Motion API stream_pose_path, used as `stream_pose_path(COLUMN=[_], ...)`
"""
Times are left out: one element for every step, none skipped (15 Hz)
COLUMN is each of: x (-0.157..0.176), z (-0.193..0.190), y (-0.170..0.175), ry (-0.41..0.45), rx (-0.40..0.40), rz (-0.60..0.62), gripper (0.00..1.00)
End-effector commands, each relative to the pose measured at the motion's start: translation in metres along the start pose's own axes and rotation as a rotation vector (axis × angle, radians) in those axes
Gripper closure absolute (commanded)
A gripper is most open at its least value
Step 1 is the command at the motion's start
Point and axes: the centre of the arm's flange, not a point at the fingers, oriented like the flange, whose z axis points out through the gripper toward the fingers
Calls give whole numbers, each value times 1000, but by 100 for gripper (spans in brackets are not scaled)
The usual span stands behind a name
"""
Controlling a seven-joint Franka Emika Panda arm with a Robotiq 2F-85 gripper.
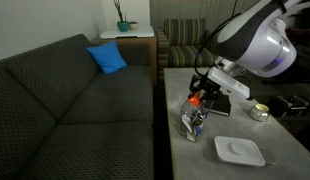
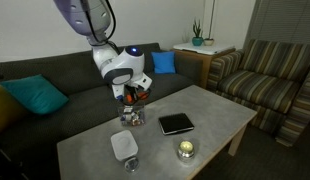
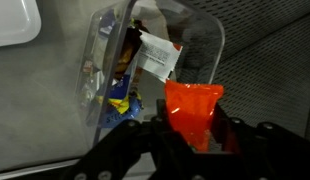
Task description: Put the orange sachet in the clear storage container
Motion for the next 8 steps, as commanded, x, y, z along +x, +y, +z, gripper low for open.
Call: stream_pose_path(x=[12, 13, 13, 11, 9, 6, 2, -1], z=[15, 14, 13, 11, 7, 5, 2, -2], y=[0, -1, -3, -5, -8, -11, -13, -14], ry=[-62, -74, -88, -97, -110, -121, -130, -142], rx=[31, 36, 38, 40, 42, 39, 34, 27], rz=[16, 17, 16, 13, 5, -1, -6, -2], gripper=[82, 82, 82, 82, 82, 82, 82, 82])
